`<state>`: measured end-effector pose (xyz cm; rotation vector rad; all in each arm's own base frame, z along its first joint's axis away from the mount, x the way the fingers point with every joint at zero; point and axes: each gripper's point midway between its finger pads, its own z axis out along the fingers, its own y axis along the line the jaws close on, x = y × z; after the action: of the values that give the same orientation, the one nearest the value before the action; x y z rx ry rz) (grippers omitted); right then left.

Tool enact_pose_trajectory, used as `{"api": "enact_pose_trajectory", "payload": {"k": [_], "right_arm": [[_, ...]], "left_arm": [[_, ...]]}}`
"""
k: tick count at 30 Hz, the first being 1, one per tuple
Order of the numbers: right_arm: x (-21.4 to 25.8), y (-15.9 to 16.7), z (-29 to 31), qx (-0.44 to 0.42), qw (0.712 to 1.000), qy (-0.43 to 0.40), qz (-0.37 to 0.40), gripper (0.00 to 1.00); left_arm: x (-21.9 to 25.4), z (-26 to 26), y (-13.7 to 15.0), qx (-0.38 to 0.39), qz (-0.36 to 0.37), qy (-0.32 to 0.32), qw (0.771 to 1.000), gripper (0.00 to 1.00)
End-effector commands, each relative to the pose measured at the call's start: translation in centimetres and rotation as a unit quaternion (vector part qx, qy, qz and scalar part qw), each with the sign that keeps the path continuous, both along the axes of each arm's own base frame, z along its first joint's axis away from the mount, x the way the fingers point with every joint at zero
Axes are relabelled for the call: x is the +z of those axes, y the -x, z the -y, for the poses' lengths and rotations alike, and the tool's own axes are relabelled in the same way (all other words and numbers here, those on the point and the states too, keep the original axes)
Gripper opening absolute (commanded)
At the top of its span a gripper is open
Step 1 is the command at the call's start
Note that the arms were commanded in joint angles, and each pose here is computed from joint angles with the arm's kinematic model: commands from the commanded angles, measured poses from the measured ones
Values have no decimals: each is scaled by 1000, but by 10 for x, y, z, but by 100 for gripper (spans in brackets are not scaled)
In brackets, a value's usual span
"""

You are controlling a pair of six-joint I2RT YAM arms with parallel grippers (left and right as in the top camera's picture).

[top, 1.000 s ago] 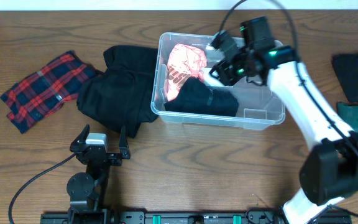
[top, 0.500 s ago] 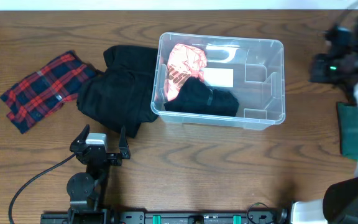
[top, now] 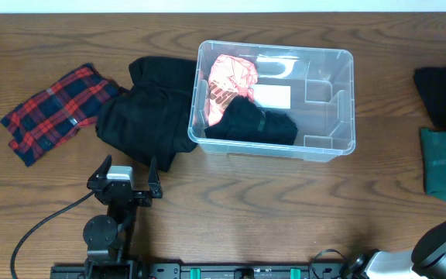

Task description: Pack container

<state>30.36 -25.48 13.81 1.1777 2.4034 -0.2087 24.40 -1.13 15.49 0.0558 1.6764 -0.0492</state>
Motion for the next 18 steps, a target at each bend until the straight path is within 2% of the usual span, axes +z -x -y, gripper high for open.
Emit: {"api": "enact_pose_trajectory", "payload": {"k": [1,5,8,12,18], "right_arm": [[-19,24,20,-82,997,4,-8,1],[-38,32,24,-99,995,2,-3,1],[-44,21,16,-87,996,-18,26,1],[-33,-13,4,7,996,-25,81,1],[-15,-39,9,71,990,32,114,1]], "left_arm": [[-17,0,0,1,-22,5,1000,98],[-17,0,0,1,-22,5,1000,98],[-17,0,0,1,-22,5,1000,98],[-17,0,0,1,-22,5,1000,98],[-17,0,0,1,-22,5,1000,98]]}}
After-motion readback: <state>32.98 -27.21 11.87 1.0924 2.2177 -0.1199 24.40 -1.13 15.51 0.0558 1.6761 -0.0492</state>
